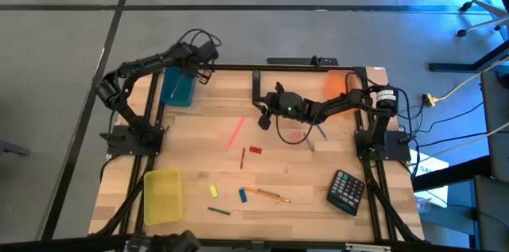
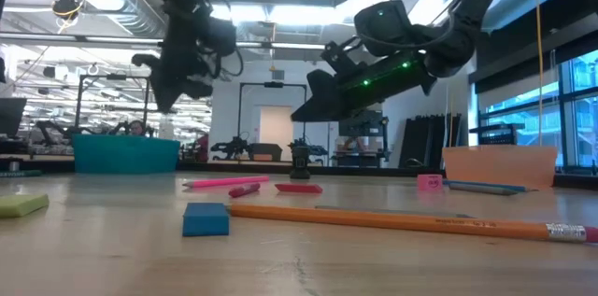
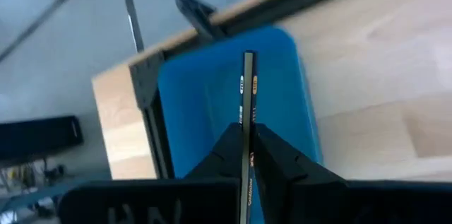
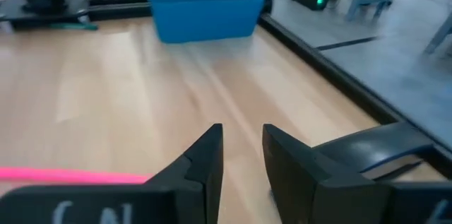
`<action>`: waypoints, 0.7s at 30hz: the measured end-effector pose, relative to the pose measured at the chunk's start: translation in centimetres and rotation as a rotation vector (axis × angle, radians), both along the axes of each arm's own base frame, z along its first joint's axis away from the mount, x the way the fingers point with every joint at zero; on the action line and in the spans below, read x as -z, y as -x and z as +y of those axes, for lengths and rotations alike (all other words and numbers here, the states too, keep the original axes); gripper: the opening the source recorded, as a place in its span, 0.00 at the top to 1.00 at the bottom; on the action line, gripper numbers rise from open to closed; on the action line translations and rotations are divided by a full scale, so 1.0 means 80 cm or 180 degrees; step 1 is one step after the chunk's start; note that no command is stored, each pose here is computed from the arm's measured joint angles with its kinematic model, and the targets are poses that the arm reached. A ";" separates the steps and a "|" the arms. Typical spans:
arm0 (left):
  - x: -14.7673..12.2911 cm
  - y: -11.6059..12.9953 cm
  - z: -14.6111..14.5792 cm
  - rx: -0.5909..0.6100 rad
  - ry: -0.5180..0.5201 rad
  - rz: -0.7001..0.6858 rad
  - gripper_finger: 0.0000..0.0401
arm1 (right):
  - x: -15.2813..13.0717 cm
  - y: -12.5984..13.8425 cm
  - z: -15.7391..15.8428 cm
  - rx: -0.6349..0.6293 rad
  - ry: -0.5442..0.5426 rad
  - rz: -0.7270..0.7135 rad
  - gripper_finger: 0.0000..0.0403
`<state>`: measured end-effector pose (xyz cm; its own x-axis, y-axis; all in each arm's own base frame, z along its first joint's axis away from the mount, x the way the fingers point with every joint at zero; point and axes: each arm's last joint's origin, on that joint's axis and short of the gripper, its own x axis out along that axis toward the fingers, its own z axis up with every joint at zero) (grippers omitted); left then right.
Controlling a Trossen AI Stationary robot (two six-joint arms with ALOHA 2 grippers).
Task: Sort crayons/erasers/pens/pencils in bins
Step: Put the black pencil into the blue bin, then put the pink pencil into the blue bin
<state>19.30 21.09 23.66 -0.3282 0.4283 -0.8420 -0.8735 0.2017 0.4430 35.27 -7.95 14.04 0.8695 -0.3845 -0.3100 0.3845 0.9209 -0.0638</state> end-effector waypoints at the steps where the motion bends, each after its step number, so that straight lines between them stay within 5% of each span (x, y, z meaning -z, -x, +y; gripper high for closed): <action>1: 0.006 0.003 -0.001 -0.0025 0.0030 0.0027 0.97 | 0.000 -0.001 0.004 -0.0031 -0.0003 0.0013 0.74; 11: 0.051 0.023 -0.020 -0.0298 0.0146 0.0270 0.81 | 0.004 -0.005 0.040 -0.0045 -0.0330 -0.0024 0.74; 21: 0.034 0.006 -0.020 -0.0169 0.0029 0.0155 0.72 | 0.004 -0.005 0.041 0.0108 -0.0087 0.0046 0.74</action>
<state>18.85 19.46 20.92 -0.3907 0.4017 -0.8283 -0.8606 0.1600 0.4835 35.65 -4.67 13.74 0.8516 -0.4049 -0.3331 0.4147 0.9089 -0.0445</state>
